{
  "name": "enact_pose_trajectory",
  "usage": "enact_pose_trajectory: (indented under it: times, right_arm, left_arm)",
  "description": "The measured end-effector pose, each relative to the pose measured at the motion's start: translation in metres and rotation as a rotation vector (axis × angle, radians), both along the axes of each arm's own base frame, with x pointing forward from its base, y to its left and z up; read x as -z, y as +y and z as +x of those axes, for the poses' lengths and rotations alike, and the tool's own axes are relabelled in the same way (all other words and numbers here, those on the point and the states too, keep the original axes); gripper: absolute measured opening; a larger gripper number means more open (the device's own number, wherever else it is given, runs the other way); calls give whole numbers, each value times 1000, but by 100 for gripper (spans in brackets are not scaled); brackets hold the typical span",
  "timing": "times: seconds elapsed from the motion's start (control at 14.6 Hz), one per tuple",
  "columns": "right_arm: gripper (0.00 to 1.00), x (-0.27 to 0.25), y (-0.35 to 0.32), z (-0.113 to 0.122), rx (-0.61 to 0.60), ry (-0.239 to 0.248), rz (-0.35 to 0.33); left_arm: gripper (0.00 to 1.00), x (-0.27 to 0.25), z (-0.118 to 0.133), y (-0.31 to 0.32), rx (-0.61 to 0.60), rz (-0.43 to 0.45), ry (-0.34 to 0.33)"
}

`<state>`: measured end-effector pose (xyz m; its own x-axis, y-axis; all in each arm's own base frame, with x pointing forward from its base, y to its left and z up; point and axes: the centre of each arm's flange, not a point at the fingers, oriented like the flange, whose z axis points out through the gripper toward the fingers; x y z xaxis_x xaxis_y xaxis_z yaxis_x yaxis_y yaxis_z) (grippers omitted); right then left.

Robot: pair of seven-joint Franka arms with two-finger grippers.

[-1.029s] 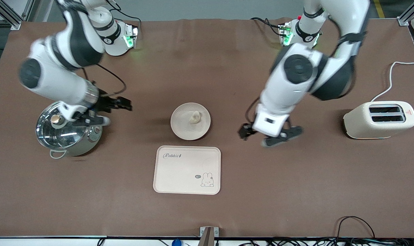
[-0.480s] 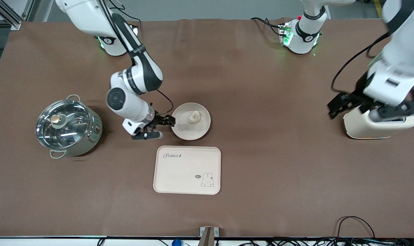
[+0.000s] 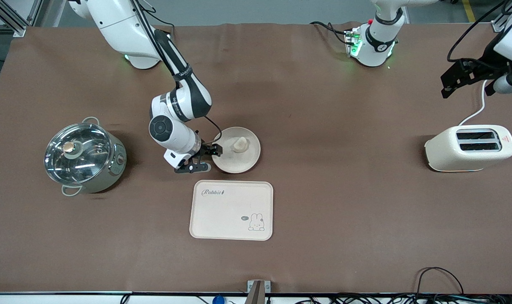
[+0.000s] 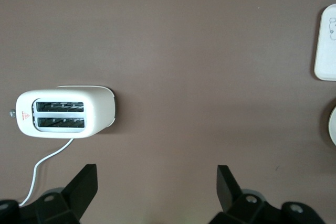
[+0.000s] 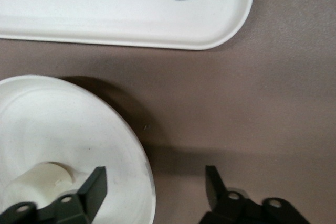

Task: Place bun in plate and plate on tray
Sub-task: 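Grasp the plate rim with the right gripper and lift it, then move the held plate over the white tray and lower it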

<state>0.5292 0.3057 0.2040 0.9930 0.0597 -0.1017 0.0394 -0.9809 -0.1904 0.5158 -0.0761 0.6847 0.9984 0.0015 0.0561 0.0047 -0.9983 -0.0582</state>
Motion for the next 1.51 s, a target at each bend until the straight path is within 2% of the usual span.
enact_pose_trajectory:
  times: [0.07, 0.21, 0.41, 0.48, 0.69, 0.75, 0.89, 1.03, 1.17, 1.23, 1.51]
  right_arm:
    - [79, 1, 3, -2, -6, 3, -1]
    - [67, 10, 9, -8, -17, 14, -8]
    - [64, 23, 15, -15, -18, 34, -11]
    - [59, 26, 16, -16, -20, 37, -13]
    - [24, 25, 17, -15, -10, 39, -5]
    - [16, 21, 19, -13, -6, 37, 3]
    - [15, 14, 23, -8, -6, 35, 14]
    - [14, 1, 28, -1, -16, 77, 24]
    - [8, -24, 28, 17, -18, 122, 43]
    - [7, -39, 24, 31, -7, 116, 59]
    - [7, -91, 1, 89, 55, 20, 126]
  left_arm:
    - [100, 0, -3, 0, 1, 2, 2]
    - [100, 4, -5, 0, 2, 4, 9]
    - [100, 11, -4, 0, 3, 6, 24]
    - [100, 12, -3, 0, 3, 6, 28]
    - [100, 15, -2, 0, 3, 7, 33]
    - [100, 15, -2, 0, 3, 6, 34]
    - [100, 16, -2, 0, 3, 6, 34]
    - [100, 16, -2, 0, 3, 6, 35]
    - [100, 16, -2, 0, 3, 6, 35]
    - [100, 16, -2, 0, 3, 6, 35]
    - [100, 16, -2, 0, 3, 7, 36]
